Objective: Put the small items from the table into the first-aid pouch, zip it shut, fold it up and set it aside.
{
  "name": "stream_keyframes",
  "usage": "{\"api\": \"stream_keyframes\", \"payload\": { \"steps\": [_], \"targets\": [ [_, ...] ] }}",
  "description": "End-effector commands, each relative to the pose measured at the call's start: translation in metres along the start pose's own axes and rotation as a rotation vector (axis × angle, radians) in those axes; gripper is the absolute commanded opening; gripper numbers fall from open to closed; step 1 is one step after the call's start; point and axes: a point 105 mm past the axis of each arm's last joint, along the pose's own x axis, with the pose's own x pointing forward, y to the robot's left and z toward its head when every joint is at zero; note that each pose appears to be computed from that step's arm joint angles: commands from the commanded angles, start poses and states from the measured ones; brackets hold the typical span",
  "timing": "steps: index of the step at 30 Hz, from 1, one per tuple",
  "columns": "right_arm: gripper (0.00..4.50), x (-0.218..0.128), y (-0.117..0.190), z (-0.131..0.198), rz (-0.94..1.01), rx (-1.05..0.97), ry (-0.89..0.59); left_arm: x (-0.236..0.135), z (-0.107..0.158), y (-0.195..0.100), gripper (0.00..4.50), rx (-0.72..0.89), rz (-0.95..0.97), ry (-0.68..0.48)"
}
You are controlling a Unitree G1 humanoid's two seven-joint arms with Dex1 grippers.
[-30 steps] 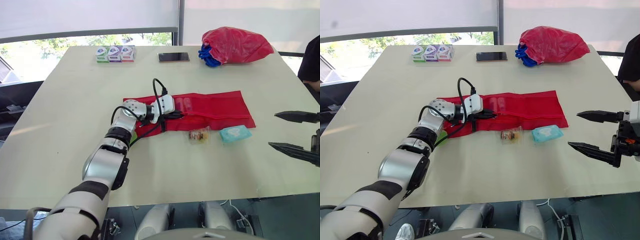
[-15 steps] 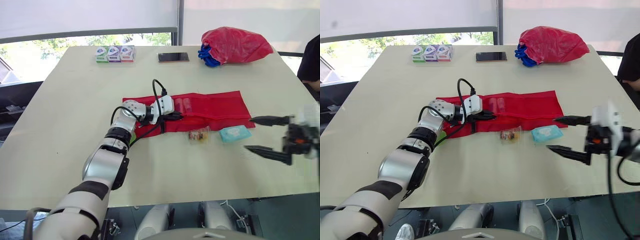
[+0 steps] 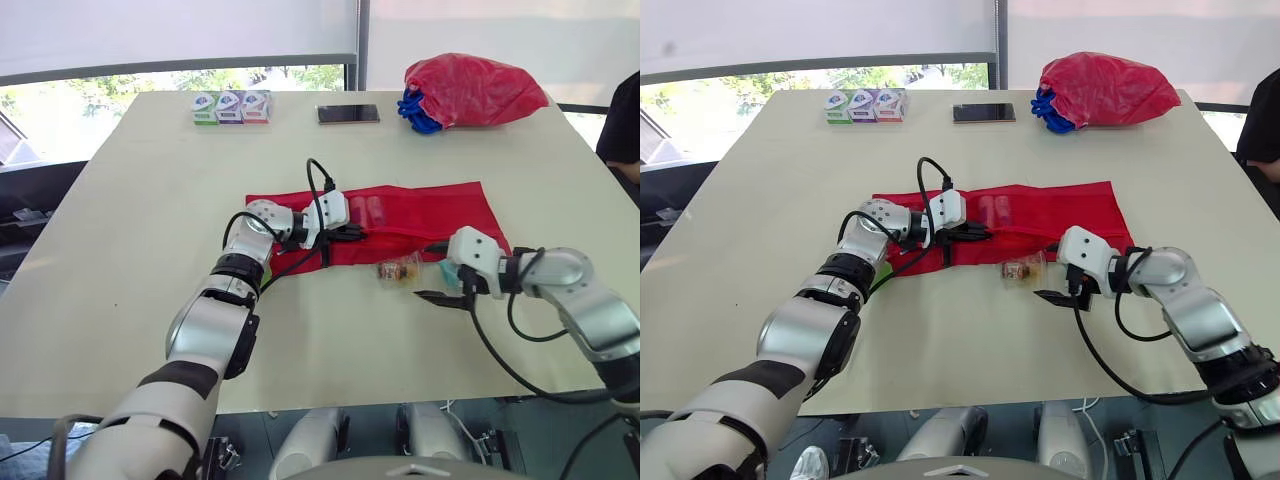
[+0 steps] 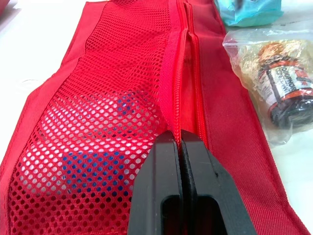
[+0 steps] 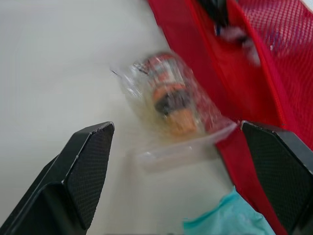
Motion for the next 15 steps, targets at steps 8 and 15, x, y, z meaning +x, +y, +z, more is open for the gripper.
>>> {"api": "stream_keyframes", "payload": {
  "steps": [8,15],
  "targets": [
    [2.33,0.015,0.008,0.006,0.031,-0.020,0.012,-0.003,0.017,0.013,0.00,0.072,0.051,-0.043],
    [0.46,0.016,0.022,0.002,0.029,0.040,0.030,-0.002,0.020,0.014,0.00,0.081,0.055,-0.047]
  ]
}}
